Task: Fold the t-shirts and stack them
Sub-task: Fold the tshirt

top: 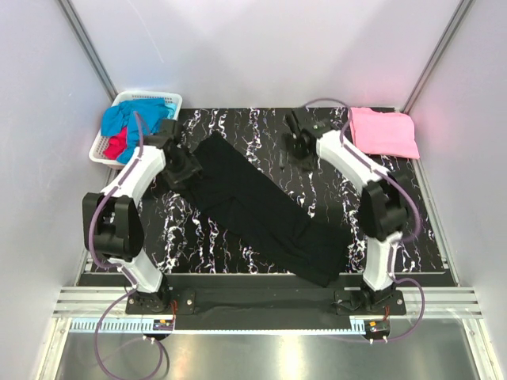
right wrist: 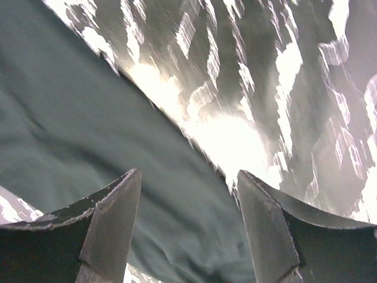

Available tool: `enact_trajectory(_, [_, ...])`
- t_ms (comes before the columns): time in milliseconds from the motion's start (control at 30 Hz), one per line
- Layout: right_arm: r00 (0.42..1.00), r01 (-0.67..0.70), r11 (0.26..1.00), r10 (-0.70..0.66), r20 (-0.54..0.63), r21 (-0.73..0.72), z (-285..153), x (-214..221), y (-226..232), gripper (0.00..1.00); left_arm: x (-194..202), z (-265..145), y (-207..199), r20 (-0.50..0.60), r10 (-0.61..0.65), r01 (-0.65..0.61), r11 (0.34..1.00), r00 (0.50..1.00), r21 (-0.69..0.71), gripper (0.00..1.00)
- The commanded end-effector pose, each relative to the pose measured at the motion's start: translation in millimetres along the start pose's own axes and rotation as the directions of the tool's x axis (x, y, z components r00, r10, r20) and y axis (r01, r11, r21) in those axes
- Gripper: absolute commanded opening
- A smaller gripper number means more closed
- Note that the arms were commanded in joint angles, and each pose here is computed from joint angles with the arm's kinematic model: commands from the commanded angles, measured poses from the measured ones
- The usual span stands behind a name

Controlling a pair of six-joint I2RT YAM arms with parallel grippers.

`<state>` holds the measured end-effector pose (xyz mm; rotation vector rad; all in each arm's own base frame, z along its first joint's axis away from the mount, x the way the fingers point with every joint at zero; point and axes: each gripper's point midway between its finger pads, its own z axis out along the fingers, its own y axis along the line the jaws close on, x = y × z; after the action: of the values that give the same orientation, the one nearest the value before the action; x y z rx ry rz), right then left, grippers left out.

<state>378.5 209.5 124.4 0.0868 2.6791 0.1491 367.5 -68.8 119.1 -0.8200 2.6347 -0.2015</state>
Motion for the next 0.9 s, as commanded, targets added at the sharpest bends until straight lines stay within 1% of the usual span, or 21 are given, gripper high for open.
enact_trajectory(0, [0.993, 0.12, 0.958, -0.116, 0.028, -0.26, 15.5, -43.2, 54.2, 0.74, 24.6, -21.0, -53.6, -0.003, 0.087, -0.084, 0.971, 0.996, 0.222, 0.64])
enact_trajectory(33, [0.99, 0.124, 0.957, -0.136, -0.028, -0.262, 40.0, -35.0, 57.5, 0.73, 35.1, -20.8, -58.4, -0.037, 0.111, -0.099, 0.965, 0.993, 0.242, 0.64])
enact_trajectory(100, [0.989, 0.125, 0.943, -0.143, -0.038, -0.31, 46.3, -40.3, 71.3, 0.72, 53.5, -20.8, -65.6, -0.074, 0.152, -0.128, 0.956, 0.986, 0.265, 0.64])
enact_trajectory(133, [0.988, 0.118, 0.942, -0.144, -0.061, -0.314, 59.1, -36.5, 73.6, 0.72, 61.1, -20.4, -65.1, -0.085, 0.166, -0.138, 0.954, 0.982, 0.267, 0.63])
enact_trajectory(233, [0.987, 0.105, 0.924, -0.141, -0.074, -0.367, 70.5, -36.8, 87.8, 0.72, 81.2, -18.7, -64.4, -0.126, 0.195, -0.154, 0.948, 0.973, 0.279, 0.63])
enact_trajectory(267, [0.985, 0.104, 0.906, -0.15, -0.081, -0.411, 69.9, -36.1, 95.5, 0.72, 86.3, -18.7, -64.4, -0.14, 0.199, -0.152, 0.945, 0.97, 0.29, 0.63])
enact_trajectory(300, [0.986, 0.109, 0.885, -0.153, -0.061, -0.452, 69.4, -42.0, 104.4, 0.71, 92.9, -18.2, -68.1, -0.149, 0.215, -0.161, 0.937, 0.965, 0.31, 0.63])
enact_trajectory(333, [0.984, 0.111, 0.867, -0.166, -0.071, -0.487, 73.8, -38.6, 112.2, 0.68, 102.5, -17.9, -68.5, -0.175, 0.233, -0.167, 0.931, 0.957, 0.326, 0.63])
enact_trajectory(367, [0.979, 0.117, 0.817, -0.19, -0.072, -0.564, 67.1, -37.0, 124.9, 0.67, 109.0, -18.7, -70.3, -0.182, 0.253, -0.181, 0.924, 0.95, 0.337, 0.63])
enact_trajectory(433, [0.978, 0.135, 0.759, -0.204, -0.036, -0.637, 63.2, -43.7, 140.8, 0.64, 131.6, -20.0, -75.5, -0.204, 0.322, -0.233, 0.901, 0.924, 0.366, 0.63])
enact_trajectory(467, [0.974, 0.136, 0.71, -0.222, -0.036, -0.691, 55.3, -41.5, 149.8, 0.63, 140.1, -19.6, -76.2, -0.217, 0.343, -0.247, 0.894, 0.914, 0.373, 0.63])
enact_trajectory(500, [0.973, 0.158, 0.666, -0.232, -0.001, -0.729, 47.9, -47.2, 159.2, 0.62, 150.7, -19.2, -79.2, -0.223, 0.374, -0.269, 0.881, 0.9, 0.39, 0.63])
enact_trajectory(533, [0.972, 0.157, 0.646, -0.236, 0.0, -0.747, 47.2, -46.9, 162.9, 0.61, 160.8, -17.1, -77.3, -0.246, 0.386, -0.27, 0.876, 0.889, 0.4, 0.63])
enact_trajectory(600, [0.968, 0.152, 0.556, -0.249, 0.01, -0.817, 38.6, -47.1, 177.2, 0.59, 175.5, -15.0, -84.7, -0.259, 0.42, -0.277, 0.849, 0.87, 0.449, 0.63])
enact_trajectory(633, [0.966, 0.146, 0.526, -0.258, 0.006, -0.838, 37.5, -45.5, 182.0, 0.58, 186.4, -14.6, -83.9, -0.292, 0.433, -0.265, 0.84, 0.853, 0.474, 0.63])
enact_trajectory(667, [0.962, 0.119, 0.471, -0.274, -0.017, -0.874, 30.2, -40.6, 188.4, 0.53, 190.5, -14.4, -86.6, -0.297, 0.442, -0.264, 0.832, 0.846, 0.488, 0.63])
enact_trajectory(700, [0.959, 0.124, 0.426, -0.284, -0.002, -0.896, 21.9, -44.6, 195.3, 0.49, 198.6, -10.2, -88.6, -0.307, 0.458, -0.273, 0.826, 0.834, 0.493, 0.63])
enact_trajectory(733, [0.954, 0.091, 0.408, -0.297, -0.038, -0.908, 31.6, -36.1, 198.8, 0.45, 202.5, -9.6, -91.0, -0.312, 0.468, -0.276, 0.821, 0.827, 0.501, 0.63])
enact_trajectory(767, [0.948, 0.057, 0.371, -0.311, -0.066, -0.927, 27.2, -30.8, 203.5, 0.38, 206.6, -8.1, -92.2, -0.317, 0.477, -0.28, 0.817, 0.819, 0.504, 0.63])
enact_trajectory(800, [0.945, 0.056, 0.344, -0.32, -0.061, -0.937, 22.2, -31.4, 208.4, 0.23, 211.1, -7.5, -95.7, -0.317, 0.49, -0.286, 0.807, 0.812, 0.517, 0.63])
enact_trajectory(867, [0.934, 0.018, 0.33, -0.343, -0.103, -0.944, 30.8, -17.0, 215.1, 0.16, 216.5, -5.2, -100.2, -0.33, 0.495, -0.279, 0.803, 0.804, 0.527, 0.63])
